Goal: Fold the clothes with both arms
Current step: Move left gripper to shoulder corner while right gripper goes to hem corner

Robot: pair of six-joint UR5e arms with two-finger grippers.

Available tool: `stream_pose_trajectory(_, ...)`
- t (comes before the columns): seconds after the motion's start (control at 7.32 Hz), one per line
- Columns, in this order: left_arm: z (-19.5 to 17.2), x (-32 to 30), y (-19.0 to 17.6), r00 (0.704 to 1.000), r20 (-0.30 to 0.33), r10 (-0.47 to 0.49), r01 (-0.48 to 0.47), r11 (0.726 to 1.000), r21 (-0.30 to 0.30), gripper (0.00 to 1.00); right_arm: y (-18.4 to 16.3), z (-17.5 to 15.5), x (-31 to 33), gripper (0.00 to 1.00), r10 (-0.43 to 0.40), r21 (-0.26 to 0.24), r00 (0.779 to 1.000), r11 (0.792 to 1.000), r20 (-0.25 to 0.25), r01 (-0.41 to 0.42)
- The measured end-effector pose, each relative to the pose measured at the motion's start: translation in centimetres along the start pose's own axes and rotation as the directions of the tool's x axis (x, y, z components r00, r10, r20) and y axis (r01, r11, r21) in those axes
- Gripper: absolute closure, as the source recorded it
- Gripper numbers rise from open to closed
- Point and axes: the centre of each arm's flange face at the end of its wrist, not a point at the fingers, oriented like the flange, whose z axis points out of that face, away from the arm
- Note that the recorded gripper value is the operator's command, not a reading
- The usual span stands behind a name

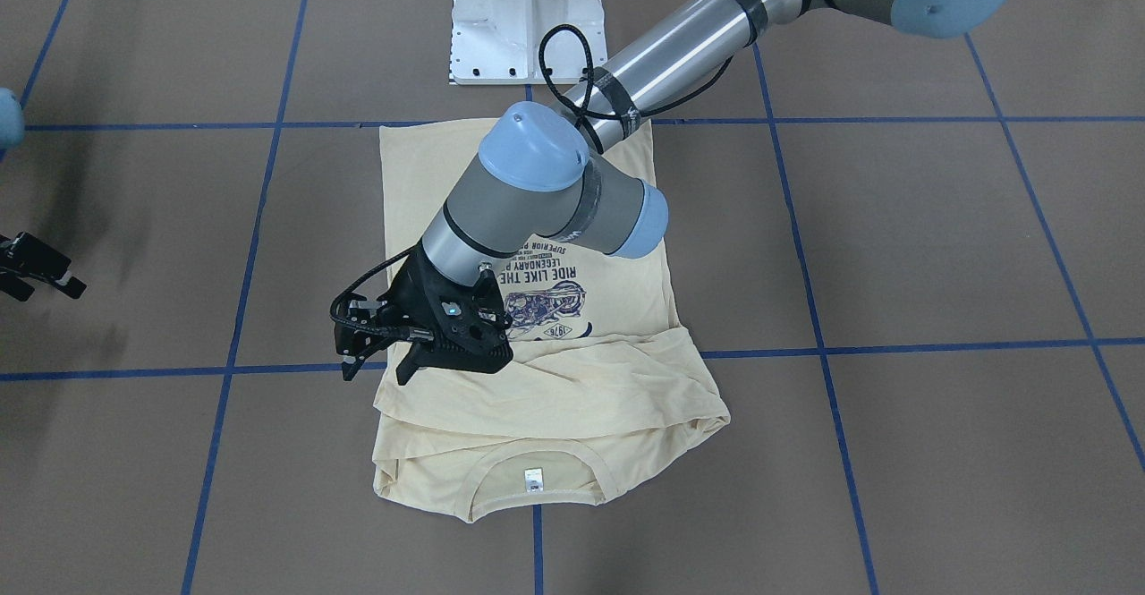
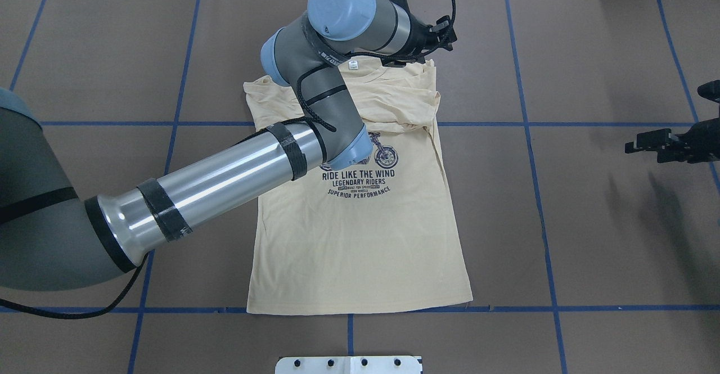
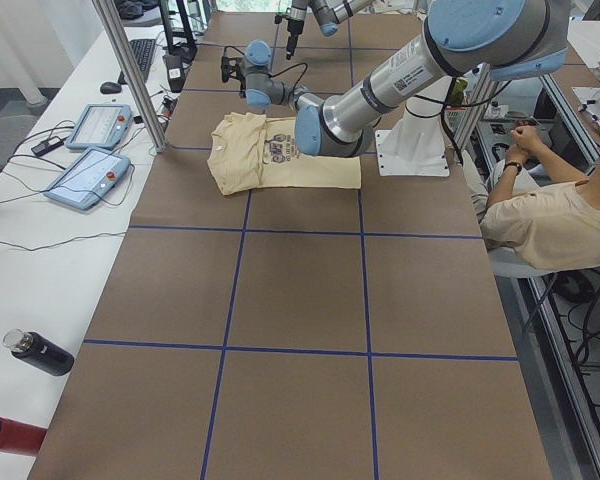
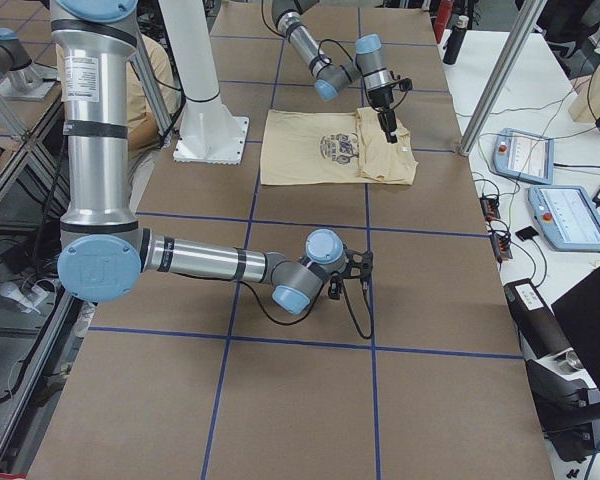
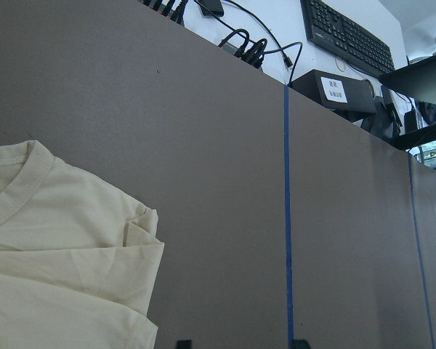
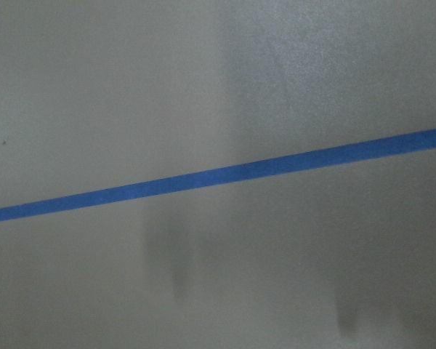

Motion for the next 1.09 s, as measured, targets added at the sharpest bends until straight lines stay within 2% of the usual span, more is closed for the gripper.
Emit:
stream_pose_trajectory(0.14,-0.1,0.0,0.1,1.0,-0.004,-0.028,0.028,1.0,0.001,0.27,0.5,1.1,-2.9,0.0,0.029,-0.017,0.999,0.999,0.029,-0.029)
stream_pose_trajectory(0.27,-1.1,-0.4,0.5,0.999,-0.025,-0.037,0.037,0.999,-0.002,0.24,2.0,3.1,-9.1,0.0,0.123,-0.038,0.989,0.992,0.08,-0.12)
stream_pose_trajectory(0.55,-5.4,-4.2,2.3,0.998,-0.061,-0.032,0.03,0.999,-0.037,0.24,9.0,6.7,-22.1,0.0,0.293,-0.054,0.945,0.956,0.147,-0.288)
stream_pose_trajectory(0.82,-10.8,-9.4,4.4,0.997,-0.071,-0.018,0.01,0.993,-0.116,0.31,17.1,6.3,-31.7,0.0,0.406,-0.086,0.908,0.913,0.107,-0.398)
stream_pose_trajectory(0.96,-13.8,-12.5,4.6,0.997,-0.074,0.015,-0.026,0.988,-0.152,0.31,21.8,6.4,-34.6,0.0,0.443,-0.058,0.893,0.896,0.081,-0.44)
stream_pose_trajectory(1.09,-16.1,-15.4,3.8,0.996,-0.066,0.064,-0.075,0.981,-0.18,0.3,25.9,6.6,-36.5,0.0,0.456,-0.006,0.889,0.89,0.049,-0.456)
